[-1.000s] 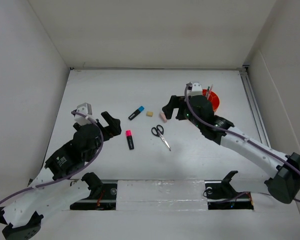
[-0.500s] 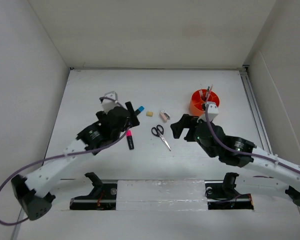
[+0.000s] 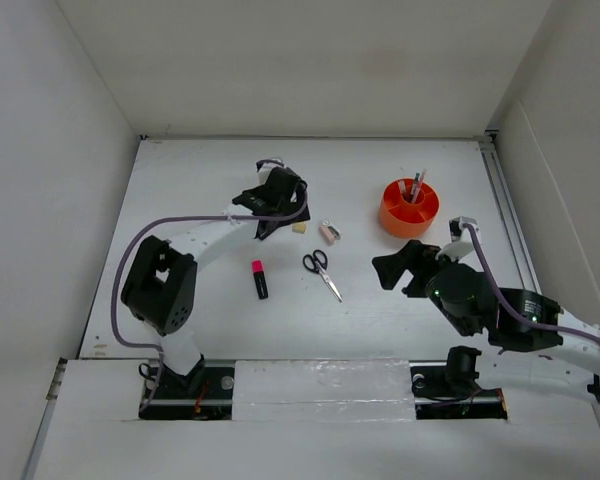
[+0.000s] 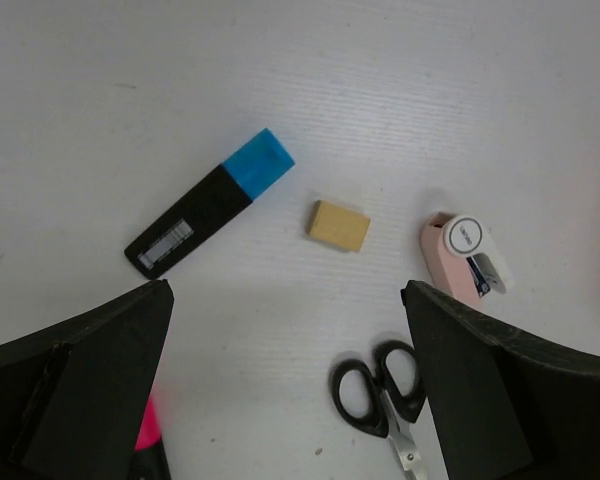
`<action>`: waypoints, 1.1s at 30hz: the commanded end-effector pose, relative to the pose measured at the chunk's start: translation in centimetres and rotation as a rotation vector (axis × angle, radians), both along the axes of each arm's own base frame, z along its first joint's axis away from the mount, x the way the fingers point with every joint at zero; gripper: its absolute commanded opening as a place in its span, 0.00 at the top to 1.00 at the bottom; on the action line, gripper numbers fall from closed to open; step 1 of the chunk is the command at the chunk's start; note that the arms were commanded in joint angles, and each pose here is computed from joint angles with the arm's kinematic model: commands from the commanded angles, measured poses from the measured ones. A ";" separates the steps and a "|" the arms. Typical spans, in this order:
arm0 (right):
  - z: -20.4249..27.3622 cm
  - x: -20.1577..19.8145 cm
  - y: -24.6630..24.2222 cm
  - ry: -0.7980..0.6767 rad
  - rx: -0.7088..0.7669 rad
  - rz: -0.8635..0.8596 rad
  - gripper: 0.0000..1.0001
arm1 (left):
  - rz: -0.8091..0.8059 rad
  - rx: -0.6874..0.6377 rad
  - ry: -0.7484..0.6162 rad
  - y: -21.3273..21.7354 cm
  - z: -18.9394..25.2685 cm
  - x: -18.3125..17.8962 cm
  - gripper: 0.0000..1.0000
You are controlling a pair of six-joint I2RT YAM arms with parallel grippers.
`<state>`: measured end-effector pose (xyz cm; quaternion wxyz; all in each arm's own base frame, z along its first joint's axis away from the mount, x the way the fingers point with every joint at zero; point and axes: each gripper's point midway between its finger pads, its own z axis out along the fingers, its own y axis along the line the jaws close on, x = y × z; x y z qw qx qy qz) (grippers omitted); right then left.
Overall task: Sort the stationery into containers
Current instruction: Pick up the stationery from the center of the board.
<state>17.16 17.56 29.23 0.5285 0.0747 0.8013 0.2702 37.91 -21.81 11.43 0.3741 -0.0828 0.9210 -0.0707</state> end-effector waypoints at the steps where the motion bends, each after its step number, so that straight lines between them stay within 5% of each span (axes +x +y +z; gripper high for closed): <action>1: 0.5 -0.5 0.3 -0.006 -0.004 0.041 0.10 | -0.108 -0.047 -0.050 -2.3 1.9 2.4 0.00; 33: -0.7 -1.1 1.7 -0.015 0.003 0.122 0.10 | -0.212 0.101 0.135 -5.1 -6.4 3.7 0.27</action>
